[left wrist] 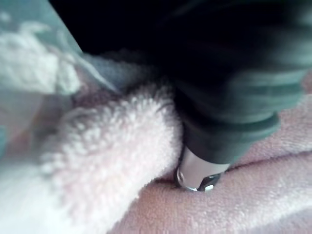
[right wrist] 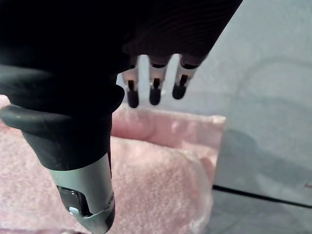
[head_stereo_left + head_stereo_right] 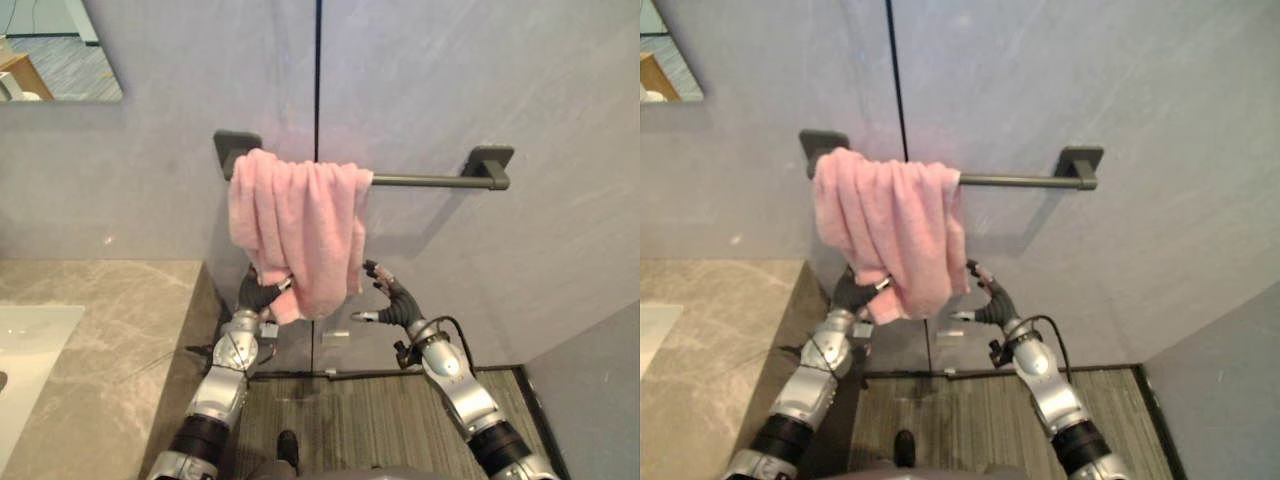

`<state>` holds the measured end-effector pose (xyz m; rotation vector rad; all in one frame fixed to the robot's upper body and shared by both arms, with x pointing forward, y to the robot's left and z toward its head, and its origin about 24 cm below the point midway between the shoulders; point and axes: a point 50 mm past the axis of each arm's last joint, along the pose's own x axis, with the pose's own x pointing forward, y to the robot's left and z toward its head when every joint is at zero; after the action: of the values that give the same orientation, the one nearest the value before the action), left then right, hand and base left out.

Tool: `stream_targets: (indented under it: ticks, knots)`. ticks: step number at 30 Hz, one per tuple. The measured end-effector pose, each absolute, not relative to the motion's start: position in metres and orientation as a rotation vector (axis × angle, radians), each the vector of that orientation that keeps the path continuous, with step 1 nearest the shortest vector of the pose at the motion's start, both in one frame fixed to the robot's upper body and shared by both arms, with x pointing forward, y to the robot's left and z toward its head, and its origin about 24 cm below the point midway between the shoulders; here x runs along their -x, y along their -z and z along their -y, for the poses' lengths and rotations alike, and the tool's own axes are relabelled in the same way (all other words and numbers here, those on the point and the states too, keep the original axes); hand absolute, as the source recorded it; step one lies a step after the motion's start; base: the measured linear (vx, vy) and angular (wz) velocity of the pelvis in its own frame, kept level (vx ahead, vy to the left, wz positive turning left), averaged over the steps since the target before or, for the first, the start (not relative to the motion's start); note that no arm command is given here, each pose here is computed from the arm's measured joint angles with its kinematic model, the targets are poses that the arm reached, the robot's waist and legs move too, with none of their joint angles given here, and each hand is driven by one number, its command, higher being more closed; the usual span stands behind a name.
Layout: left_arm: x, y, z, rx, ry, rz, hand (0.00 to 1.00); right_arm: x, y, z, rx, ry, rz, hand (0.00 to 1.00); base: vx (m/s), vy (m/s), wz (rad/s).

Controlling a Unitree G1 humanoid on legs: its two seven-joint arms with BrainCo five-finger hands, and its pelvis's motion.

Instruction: Organize washtable

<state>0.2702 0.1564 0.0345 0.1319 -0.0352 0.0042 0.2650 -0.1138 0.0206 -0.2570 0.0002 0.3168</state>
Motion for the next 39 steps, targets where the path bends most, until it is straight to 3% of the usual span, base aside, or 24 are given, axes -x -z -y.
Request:
stream_targets:
  ticks: [17, 18, 27, 39]
  knots:
    - [-0.287, -0.065, -0.140, -0.046, 0.020, 0.146, 1.00, -0.302, -0.032, 0.096, 0.229, -0.221, -0.006, 0.00, 0.01, -0.008, 0.01]
    - [-0.287, -0.066, -0.140, -0.038, 0.021, 0.149, 1.00, -0.303, -0.035, 0.094, 0.224, -0.231, 0.000, 1.00, 0.01, -0.023, 0.08]
    - [-0.293, -0.075, -0.130, -0.018, 0.047, 0.177, 1.00, -0.310, -0.041, 0.077, 0.181, -0.340, -0.002, 1.00, 0.01, -0.009, 0.03]
    - [-0.292, -0.074, -0.127, -0.002, 0.052, 0.175, 1.00, -0.309, -0.038, 0.092, 0.133, -0.280, -0.017, 1.00, 0.00, -0.001, 0.01]
